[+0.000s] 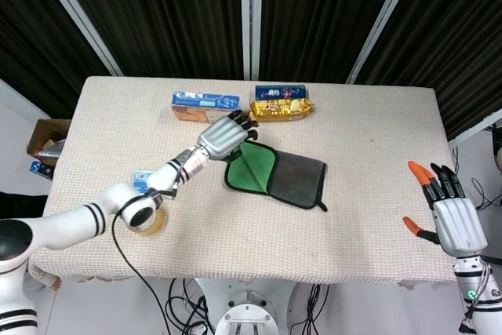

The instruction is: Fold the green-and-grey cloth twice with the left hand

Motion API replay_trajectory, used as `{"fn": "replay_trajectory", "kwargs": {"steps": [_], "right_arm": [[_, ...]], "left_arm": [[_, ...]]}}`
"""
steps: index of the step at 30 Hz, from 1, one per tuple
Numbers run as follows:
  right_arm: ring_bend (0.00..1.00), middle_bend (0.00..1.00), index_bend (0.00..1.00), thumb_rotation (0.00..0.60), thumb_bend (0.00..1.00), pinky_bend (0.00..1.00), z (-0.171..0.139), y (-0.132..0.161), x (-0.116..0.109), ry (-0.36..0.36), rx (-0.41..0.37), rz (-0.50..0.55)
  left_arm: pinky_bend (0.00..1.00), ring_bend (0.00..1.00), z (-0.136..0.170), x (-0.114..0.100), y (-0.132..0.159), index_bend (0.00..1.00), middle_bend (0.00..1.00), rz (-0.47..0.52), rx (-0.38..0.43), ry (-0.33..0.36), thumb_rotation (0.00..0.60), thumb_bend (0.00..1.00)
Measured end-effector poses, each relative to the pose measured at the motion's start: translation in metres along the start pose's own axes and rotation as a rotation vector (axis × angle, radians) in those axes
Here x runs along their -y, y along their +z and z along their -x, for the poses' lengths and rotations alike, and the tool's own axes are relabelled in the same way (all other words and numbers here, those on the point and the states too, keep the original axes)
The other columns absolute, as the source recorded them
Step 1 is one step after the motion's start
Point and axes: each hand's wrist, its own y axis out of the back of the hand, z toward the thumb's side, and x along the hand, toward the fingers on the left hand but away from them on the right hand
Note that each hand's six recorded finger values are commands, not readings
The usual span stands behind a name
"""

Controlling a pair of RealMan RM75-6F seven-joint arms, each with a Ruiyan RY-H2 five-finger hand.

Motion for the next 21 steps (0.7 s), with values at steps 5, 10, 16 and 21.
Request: {"fn": "replay_trajectory", "kwargs": {"steps": [5, 10, 16, 21], "right_arm": [[0.00, 0.13, 0.01, 0.600, 0.09, 0.00, 0.000, -0.002, 0.002, 0.004, 0.013, 0.004], [0.00, 0.13, 0.01, 0.600, 0.09, 0.00, 0.001, -0.004, 0.004, 0.010, 0.020, 0.008], [0.00, 0.13, 0.01, 0.600, 0.09, 0.00, 0.002, -0.008, 0.006, 0.019, 0.029, 0.011], [0.00, 0.13, 0.01, 0.600, 0.09, 0.00, 0.003, -0.010, 0.008, 0.022, 0.032, 0.014]], "left_arm": [[0.11, 0.11, -0.039, 0.012, 0.013, 0.30, 0.10, -0.035, -0.007, -0.070, 0.600, 0.41], [0.11, 0.11, -0.065, 0.026, 0.024, 0.30, 0.09, -0.011, -0.030, -0.130, 0.600, 0.41], [0.11, 0.11, -0.082, 0.038, 0.034, 0.30, 0.09, -0.035, -0.041, -0.181, 0.600, 0.41], [0.11, 0.11, -0.092, 0.046, 0.034, 0.32, 0.09, -0.054, -0.066, -0.208, 0.600, 0.40]]}}
